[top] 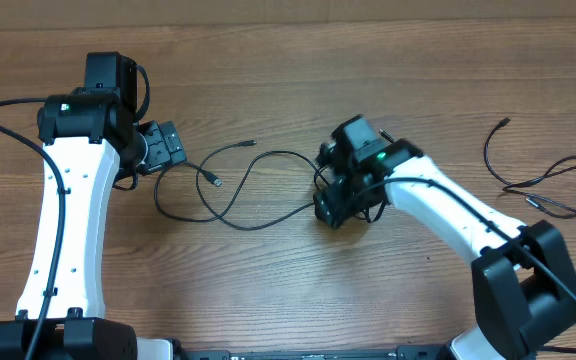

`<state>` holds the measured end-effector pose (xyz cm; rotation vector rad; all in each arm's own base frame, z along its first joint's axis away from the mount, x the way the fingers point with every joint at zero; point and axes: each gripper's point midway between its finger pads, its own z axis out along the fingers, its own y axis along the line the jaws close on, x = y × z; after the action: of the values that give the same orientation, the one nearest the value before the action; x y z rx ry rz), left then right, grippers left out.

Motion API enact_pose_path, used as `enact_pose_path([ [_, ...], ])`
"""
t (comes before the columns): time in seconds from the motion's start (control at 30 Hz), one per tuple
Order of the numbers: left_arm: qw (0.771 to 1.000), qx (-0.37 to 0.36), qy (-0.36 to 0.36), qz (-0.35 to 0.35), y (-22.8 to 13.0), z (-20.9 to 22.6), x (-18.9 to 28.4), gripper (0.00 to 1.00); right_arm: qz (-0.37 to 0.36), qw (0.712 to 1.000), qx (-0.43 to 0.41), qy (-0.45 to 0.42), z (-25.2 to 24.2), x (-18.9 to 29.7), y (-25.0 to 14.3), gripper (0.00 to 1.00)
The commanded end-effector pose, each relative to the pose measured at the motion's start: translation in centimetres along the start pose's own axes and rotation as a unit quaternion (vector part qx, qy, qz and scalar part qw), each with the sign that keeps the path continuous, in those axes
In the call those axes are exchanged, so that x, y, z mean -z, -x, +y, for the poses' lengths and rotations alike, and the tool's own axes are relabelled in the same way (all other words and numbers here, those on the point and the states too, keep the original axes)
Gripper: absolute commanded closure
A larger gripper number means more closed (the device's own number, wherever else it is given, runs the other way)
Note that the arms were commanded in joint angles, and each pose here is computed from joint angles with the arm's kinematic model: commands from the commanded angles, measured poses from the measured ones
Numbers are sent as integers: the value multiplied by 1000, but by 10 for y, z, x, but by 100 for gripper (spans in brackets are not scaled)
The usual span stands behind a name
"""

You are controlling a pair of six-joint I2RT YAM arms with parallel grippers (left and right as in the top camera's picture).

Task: Untangle cables
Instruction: 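Move the right gripper to the center pile and grasp a cable, then drag the grasped cable to the right side with the right gripper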

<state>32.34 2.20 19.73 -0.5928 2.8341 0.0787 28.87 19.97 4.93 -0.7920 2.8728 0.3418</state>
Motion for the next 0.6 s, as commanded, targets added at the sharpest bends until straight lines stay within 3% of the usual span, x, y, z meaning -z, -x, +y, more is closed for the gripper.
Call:
enact_pose_path([
  [0.0, 1000, -6, 5, -4, 4, 2, 1, 0, -2, 999, 18, -29, -1, -3, -3, 51],
  [0.03, 1000, -6, 5, -4, 4, 2, 1, 0, -7, 999, 10, -36, -2, -2, -1, 94],
  [0.13, 1000, -6, 5, -4, 3, 2, 1, 0, -35, 987, -89, -127, -36, 11, 11, 96],
  [0.3, 1000, -6, -5, 1, 2, -2, 1, 0, -109, 934, -198, -275, -107, 82, 34, 96],
  [0.57, 1000, -6, -7, 1, 2, -2, 1, 0, -255, 831, -332, -366, -210, 272, 51, 96],
])
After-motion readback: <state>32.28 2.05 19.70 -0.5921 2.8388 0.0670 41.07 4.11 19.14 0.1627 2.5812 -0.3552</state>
